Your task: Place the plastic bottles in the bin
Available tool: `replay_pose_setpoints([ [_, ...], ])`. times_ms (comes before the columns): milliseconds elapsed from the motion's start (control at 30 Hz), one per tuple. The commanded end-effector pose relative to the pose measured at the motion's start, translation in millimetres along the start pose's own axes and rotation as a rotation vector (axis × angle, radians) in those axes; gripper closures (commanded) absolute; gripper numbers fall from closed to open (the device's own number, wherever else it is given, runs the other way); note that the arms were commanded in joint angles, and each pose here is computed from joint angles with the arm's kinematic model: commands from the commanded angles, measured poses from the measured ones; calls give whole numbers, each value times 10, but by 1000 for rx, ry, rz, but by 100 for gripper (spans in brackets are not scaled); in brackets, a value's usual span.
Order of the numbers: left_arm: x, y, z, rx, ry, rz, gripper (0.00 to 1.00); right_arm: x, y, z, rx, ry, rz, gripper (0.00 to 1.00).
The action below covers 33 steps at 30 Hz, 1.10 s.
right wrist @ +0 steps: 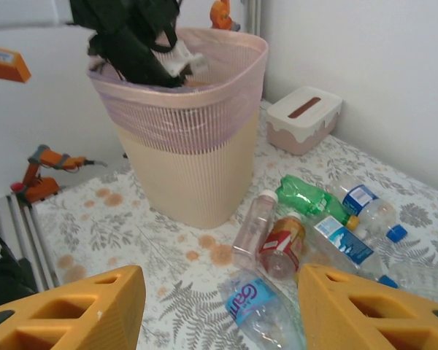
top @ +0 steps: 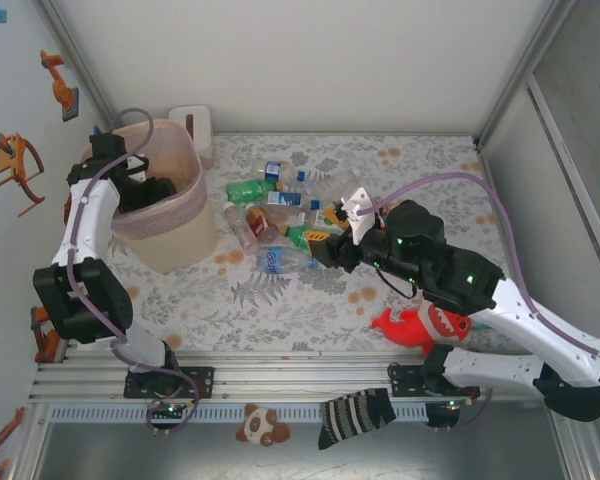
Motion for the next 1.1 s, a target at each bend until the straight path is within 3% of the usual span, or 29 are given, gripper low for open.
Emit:
replay_pose_setpoints([
  [0, -1, -67, 233, -26, -25, -5, 27, 51, -39, 20, -34, 9, 58, 43],
  [633, -12, -300, 1194, -107, -272, -69, 27, -197, -257, -345, -100, 203, 164, 44],
  [767, -86, -312, 1416, -86, -326, -72, 27, -235, -301, -397, -102, 233, 166, 44],
  [933, -226, -205, 1603, 37, -349, -49, 26, -246, -320, -456, -86, 253, 166, 45],
  [1067, -341, -214, 1686, 26, -363, -48, 27, -298, -352, -497, -79, 284, 185, 45],
])
Point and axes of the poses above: each hand's point on the last joint's axis, 136 mm out from that joint toward the fingers, its own z axis back along the fingers, its own y axis along the line the jaws close on, x = y × z, the point moved 8 cm from there along z, back along the fingers, and after that the axes turned 2 degrees about -z, right-handed, at the moved point
